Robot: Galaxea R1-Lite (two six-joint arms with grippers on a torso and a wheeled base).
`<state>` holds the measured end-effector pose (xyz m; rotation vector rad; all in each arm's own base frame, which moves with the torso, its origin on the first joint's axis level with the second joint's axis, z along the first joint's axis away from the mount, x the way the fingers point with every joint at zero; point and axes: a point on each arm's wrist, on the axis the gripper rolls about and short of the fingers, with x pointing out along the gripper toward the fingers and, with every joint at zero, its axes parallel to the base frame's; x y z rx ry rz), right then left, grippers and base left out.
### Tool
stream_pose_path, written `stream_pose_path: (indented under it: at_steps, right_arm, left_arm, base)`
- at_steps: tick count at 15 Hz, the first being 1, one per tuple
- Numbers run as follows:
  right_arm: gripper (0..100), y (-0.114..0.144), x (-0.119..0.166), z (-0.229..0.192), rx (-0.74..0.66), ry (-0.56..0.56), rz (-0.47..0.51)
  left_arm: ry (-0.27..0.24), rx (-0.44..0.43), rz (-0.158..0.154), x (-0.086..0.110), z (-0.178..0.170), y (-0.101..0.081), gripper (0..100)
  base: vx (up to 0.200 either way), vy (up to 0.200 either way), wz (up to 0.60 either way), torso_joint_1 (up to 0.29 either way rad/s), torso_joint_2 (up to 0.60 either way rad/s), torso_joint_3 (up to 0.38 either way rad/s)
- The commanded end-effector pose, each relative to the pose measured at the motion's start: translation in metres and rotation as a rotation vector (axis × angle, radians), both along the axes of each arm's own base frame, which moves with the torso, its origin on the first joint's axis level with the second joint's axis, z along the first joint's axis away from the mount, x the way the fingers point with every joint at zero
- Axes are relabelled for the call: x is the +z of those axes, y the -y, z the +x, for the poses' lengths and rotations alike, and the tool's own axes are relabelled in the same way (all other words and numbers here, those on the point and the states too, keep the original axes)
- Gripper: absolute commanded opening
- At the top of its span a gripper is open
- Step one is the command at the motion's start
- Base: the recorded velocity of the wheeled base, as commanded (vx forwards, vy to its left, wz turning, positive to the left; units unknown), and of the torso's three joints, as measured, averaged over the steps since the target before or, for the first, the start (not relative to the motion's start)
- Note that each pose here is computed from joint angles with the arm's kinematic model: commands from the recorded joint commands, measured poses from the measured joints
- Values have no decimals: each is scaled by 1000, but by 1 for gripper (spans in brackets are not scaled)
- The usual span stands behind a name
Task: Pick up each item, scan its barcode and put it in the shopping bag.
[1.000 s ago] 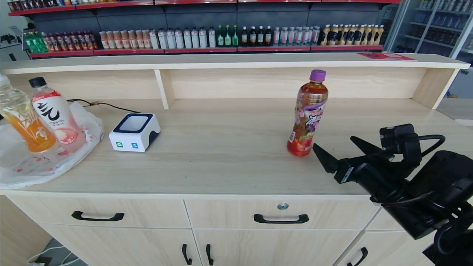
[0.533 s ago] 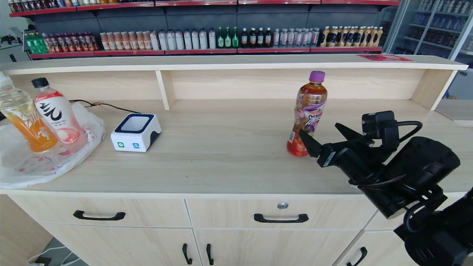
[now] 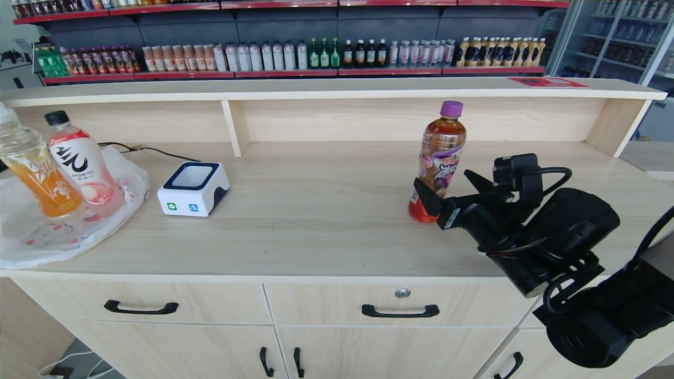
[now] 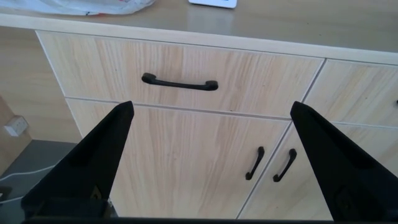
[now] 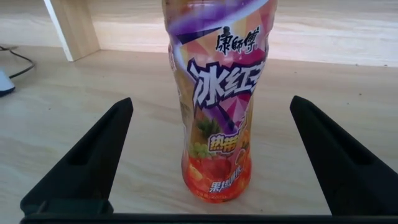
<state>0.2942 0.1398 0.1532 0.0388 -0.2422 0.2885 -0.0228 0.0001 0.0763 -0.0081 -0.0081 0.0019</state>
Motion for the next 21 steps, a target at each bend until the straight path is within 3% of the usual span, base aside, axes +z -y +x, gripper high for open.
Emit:
stream_pose_path:
  at_steps: [1, 21]
  right_arm:
    - [100, -6, -3, 11, 0, 7, 2]
    - [100, -27, -10, 57, 1, 70, 38]
  left_arm:
    - [1, 1, 2, 0, 0, 0, 100]
    - [1, 0, 0, 0, 0, 0, 100]
  base:
    - [0, 0, 0, 0, 0, 0]
    - [0, 0, 0, 0, 0, 0]
